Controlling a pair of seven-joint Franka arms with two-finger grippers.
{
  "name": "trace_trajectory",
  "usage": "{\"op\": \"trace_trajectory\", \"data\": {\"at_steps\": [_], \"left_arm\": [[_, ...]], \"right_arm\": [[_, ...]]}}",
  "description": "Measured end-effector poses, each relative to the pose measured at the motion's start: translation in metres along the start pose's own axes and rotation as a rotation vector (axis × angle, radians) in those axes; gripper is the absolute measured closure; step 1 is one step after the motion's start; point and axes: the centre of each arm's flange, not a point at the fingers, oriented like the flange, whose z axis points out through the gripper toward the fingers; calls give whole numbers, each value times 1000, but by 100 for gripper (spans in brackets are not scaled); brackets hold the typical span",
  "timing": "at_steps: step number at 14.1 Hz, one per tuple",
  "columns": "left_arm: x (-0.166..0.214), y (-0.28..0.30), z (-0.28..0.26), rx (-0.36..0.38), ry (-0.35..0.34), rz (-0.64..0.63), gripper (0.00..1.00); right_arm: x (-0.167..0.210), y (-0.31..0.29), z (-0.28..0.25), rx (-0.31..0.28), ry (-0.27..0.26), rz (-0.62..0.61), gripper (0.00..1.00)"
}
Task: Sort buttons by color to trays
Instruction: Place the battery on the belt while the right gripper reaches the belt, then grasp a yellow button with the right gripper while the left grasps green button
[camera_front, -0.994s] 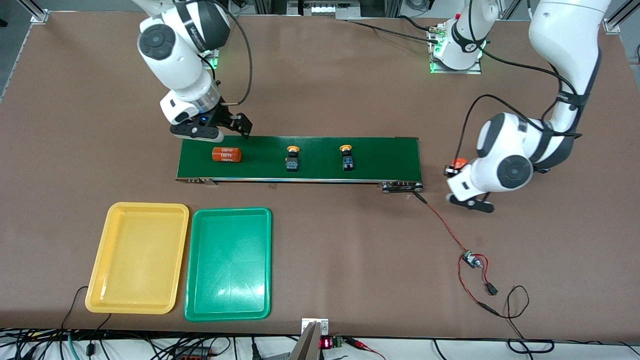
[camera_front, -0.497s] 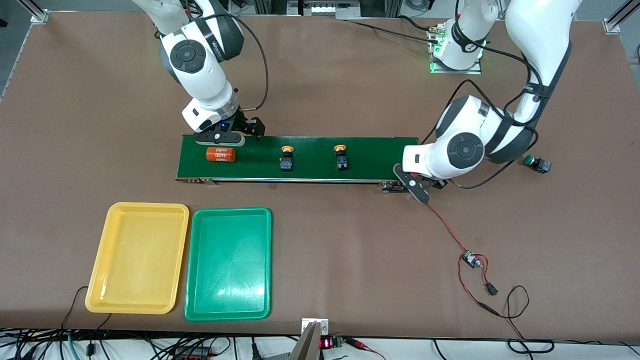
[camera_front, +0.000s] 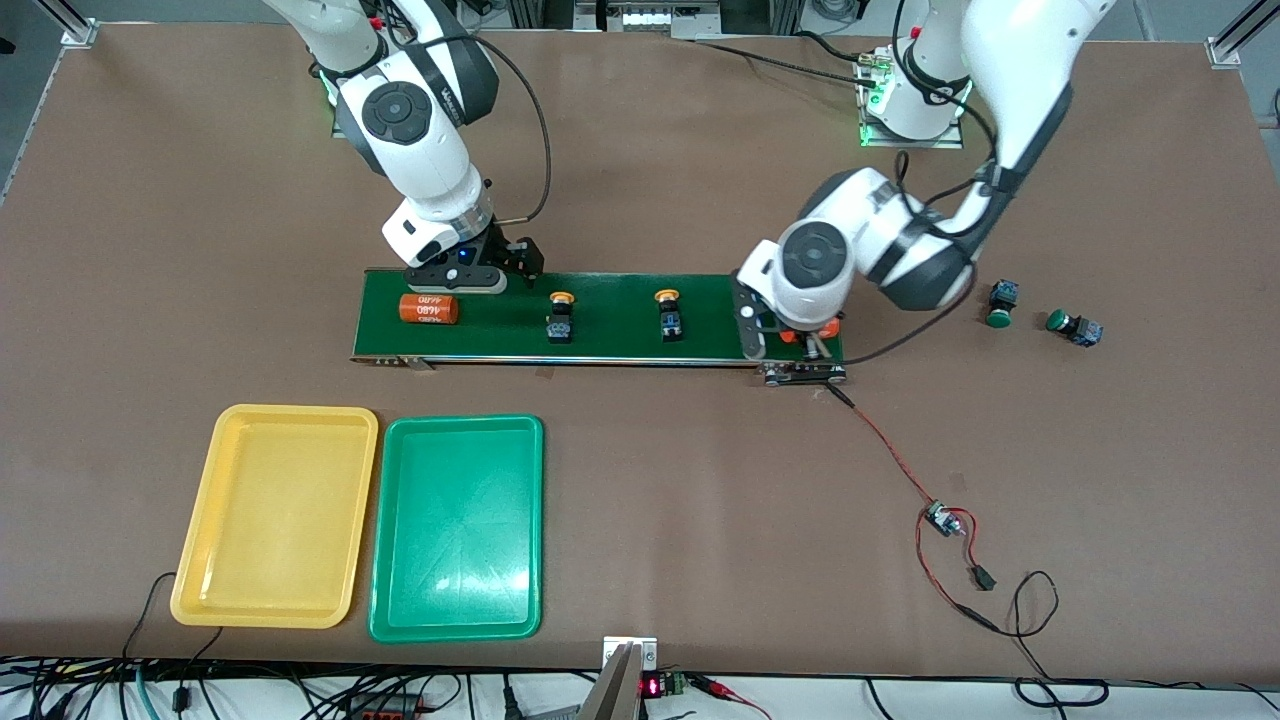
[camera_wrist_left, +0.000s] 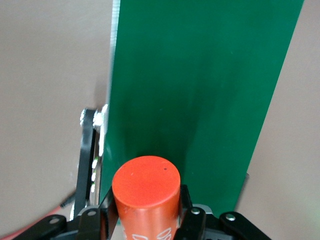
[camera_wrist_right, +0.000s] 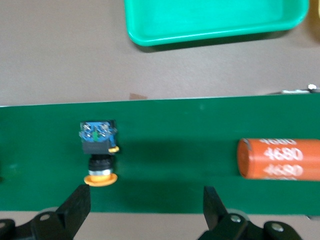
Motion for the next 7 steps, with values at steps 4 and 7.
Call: {"op": "trace_trajectory", "data": {"at_steps": [4,7], "left_arm": [[9,5,8,6,-16,43,36],[7,3,7,8,-14,42,8]], "right_arm": [[6,-4,22,27,3,-18,0],[9,-6,29,24,3,-37,0]]}}
